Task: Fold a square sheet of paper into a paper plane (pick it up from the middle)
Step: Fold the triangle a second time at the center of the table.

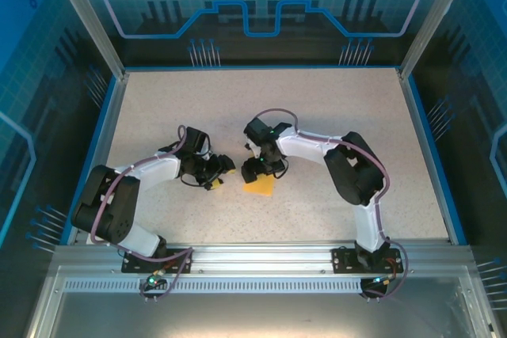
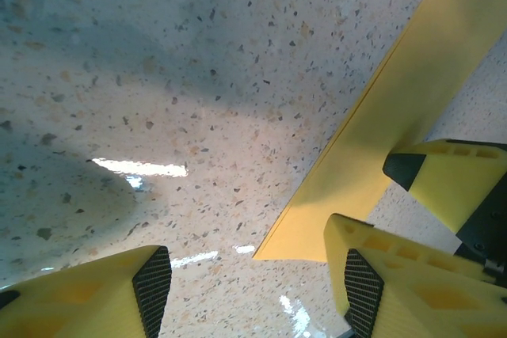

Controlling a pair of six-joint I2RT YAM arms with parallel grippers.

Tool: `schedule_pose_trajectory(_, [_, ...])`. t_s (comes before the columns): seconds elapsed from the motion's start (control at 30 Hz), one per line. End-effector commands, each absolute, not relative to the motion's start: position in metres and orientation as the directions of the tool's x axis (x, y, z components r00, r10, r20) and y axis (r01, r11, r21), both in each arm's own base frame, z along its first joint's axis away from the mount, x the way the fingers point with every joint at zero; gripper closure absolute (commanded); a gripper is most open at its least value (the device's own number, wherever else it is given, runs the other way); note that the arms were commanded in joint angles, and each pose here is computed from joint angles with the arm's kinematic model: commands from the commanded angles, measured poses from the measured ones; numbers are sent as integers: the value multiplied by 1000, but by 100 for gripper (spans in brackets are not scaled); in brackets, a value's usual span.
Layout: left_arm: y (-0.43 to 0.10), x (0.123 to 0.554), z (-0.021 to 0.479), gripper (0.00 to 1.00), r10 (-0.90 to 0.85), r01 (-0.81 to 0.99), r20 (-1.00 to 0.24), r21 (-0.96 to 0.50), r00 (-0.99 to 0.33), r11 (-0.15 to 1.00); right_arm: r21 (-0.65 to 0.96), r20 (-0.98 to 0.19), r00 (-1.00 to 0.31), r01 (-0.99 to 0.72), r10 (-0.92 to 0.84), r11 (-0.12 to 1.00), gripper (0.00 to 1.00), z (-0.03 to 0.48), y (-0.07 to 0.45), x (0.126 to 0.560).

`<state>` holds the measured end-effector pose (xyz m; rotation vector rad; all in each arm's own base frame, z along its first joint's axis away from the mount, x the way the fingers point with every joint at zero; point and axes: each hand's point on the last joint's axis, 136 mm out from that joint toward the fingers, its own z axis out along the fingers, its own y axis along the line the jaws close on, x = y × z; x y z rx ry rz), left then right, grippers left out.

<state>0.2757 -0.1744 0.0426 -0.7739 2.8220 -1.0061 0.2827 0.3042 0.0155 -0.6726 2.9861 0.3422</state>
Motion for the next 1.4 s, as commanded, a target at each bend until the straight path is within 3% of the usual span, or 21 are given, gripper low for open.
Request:
schedule_pose_trajectory(0.0, [-163, 273, 42, 36, -510, -474, 108, -569, -853, 672, 19, 42, -877, -478, -479, 878, 16, -32, 272, 261])
schedule_pose_trajectory(0.23, [-153, 271, 38, 35, -550, -509, 97, -538, -829, 672, -49, 78, -858, -512, -508, 857, 15, -42, 271, 255])
schedule_pose_trajectory(0.8, [-158, 275, 43, 32, -528, -486, 100, -562, -843, 670, 65, 87, -887, -450, -454, 891, 51, -54, 268, 254])
schedule_pose_trajectory(1.03, [-162, 276, 44, 32, -519, -478, 106, -573, -848, 665, 36, 79, -893, -441, -443, 897, 57, -54, 263, 258])
schedule_pose_trajectory(1.2, [-166, 276, 45, 32, -503, -466, 113, -589, -857, 661, 68, 64, -896, -436, -440, 897, 57, -50, 270, 260])
schedule_pose_trajectory(1.27, [-170, 276, 47, 32, -487, -451, 116, -603, -866, 658, 84, 65, -898, -430, -436, 899, 63, -51, 271, 259])
schedule_pose_trajectory(1.37, [-181, 275, 51, 33, -444, -412, 116, -629, -888, 659, 120, 76, -905, -408, -419, 905, 63, -55, 272, 257])
